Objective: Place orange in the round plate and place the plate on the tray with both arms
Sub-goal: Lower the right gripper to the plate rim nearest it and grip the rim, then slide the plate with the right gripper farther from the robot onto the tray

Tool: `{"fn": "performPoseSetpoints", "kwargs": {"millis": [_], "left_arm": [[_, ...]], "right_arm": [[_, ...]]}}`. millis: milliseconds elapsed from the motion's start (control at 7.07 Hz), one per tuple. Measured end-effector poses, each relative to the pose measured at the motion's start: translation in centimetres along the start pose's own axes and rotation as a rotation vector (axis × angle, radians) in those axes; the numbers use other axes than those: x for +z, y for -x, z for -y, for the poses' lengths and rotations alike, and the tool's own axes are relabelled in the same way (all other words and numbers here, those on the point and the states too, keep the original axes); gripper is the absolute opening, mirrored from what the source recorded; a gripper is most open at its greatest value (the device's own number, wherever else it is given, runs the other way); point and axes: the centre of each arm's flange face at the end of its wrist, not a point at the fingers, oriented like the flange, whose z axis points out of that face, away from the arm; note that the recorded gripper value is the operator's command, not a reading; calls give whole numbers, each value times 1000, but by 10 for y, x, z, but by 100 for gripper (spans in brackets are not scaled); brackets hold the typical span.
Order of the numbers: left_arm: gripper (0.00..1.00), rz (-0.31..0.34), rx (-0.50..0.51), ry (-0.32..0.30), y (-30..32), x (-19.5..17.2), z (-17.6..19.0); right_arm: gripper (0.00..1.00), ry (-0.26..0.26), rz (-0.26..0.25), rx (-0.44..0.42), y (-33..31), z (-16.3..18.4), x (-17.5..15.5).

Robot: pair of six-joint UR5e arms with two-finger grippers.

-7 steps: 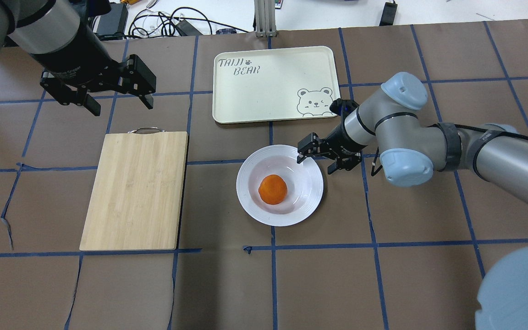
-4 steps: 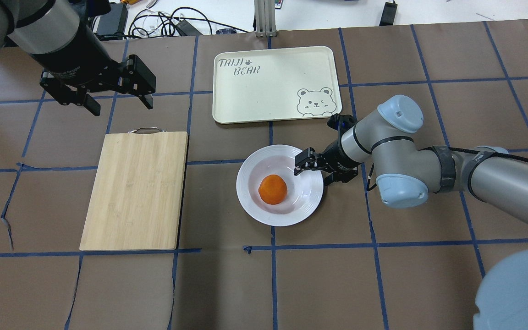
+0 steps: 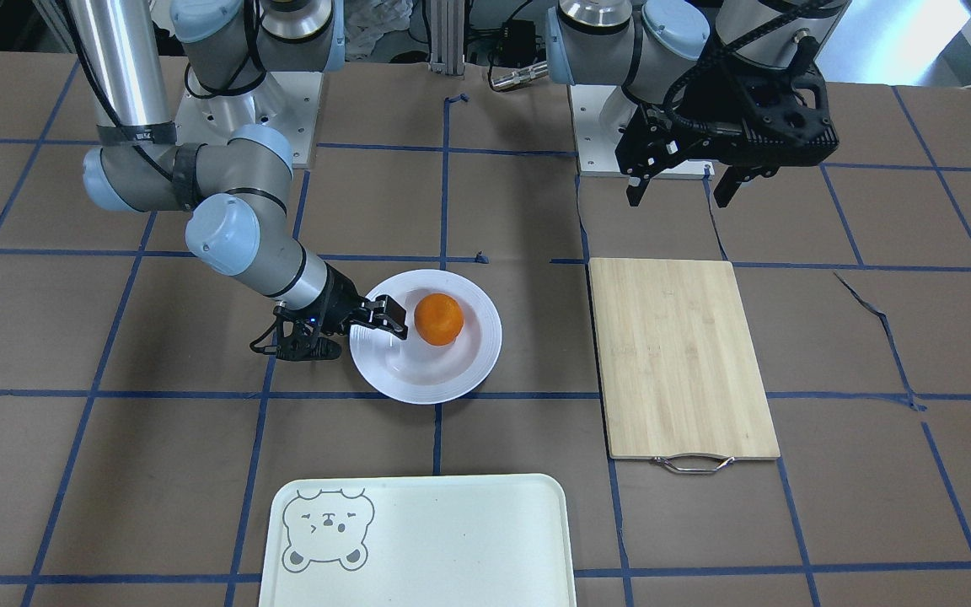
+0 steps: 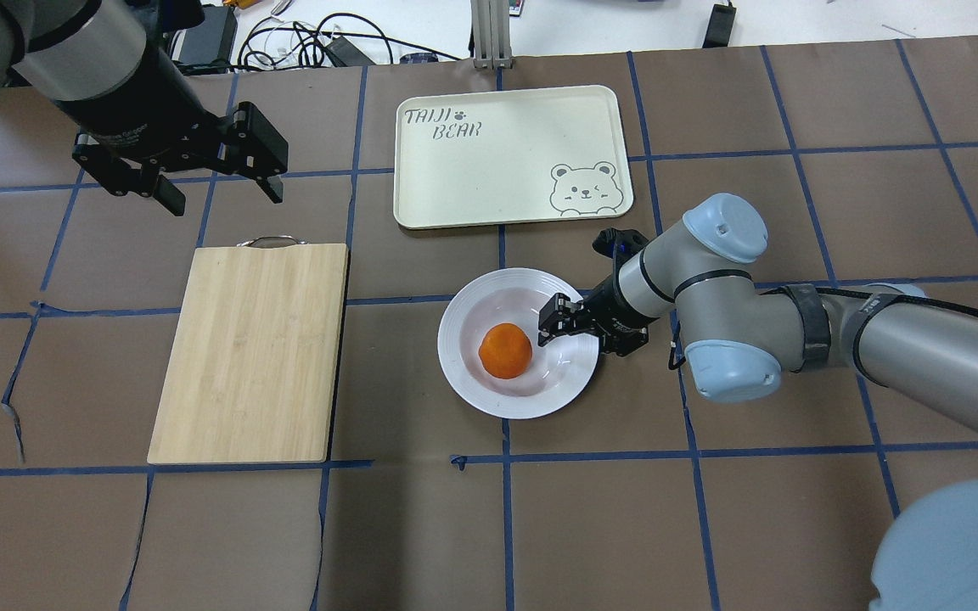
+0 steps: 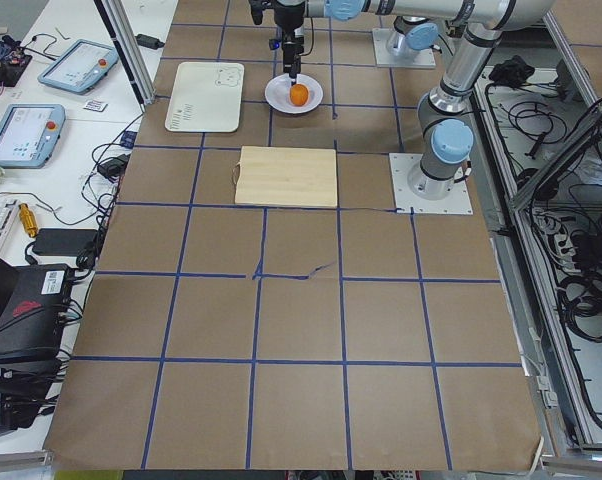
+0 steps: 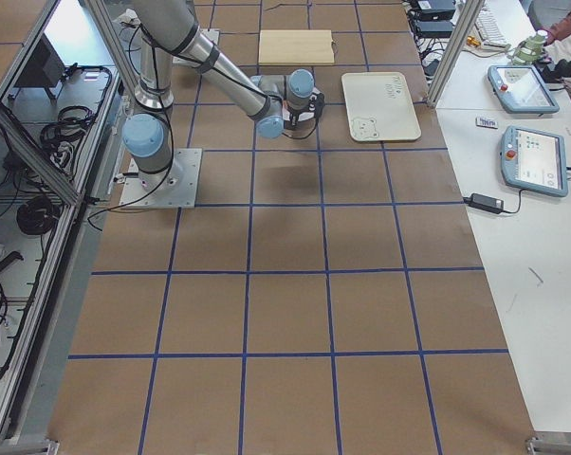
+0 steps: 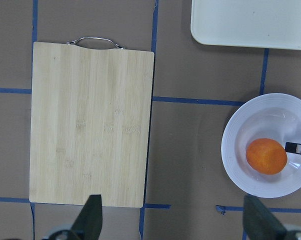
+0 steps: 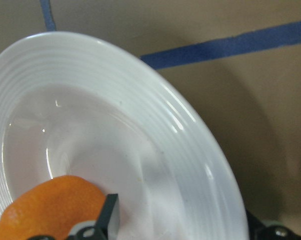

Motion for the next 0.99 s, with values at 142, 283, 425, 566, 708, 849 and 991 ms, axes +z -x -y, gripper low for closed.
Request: {"fn": "performPoseSetpoints", "kwargs": {"millis": [142,283,425,566,708,849,991], "left_arm": [[100,0,0,0,0,0,0],[100,0,-1,0,0,0,0],[100,0,-2,0,1,0,0],[100,0,-2,-1,1,0,0],[100,0,-2,-3,1,0,1],[100,0,-2,-4,2,-1,1],[100,1,-2,-4,2,-1,1]], "right_arm": [[0,7,10,5,1,-1,1],[0,8,37,40,4,-1,0],[0,0,62,124,10,3,-6],[0,-10,74,194,15,9,-13],[0,-20,82,227,19,15,-20],[0,-32,87,239,21,23,-27],[0,-61,98,239,23,36,-41]]}}
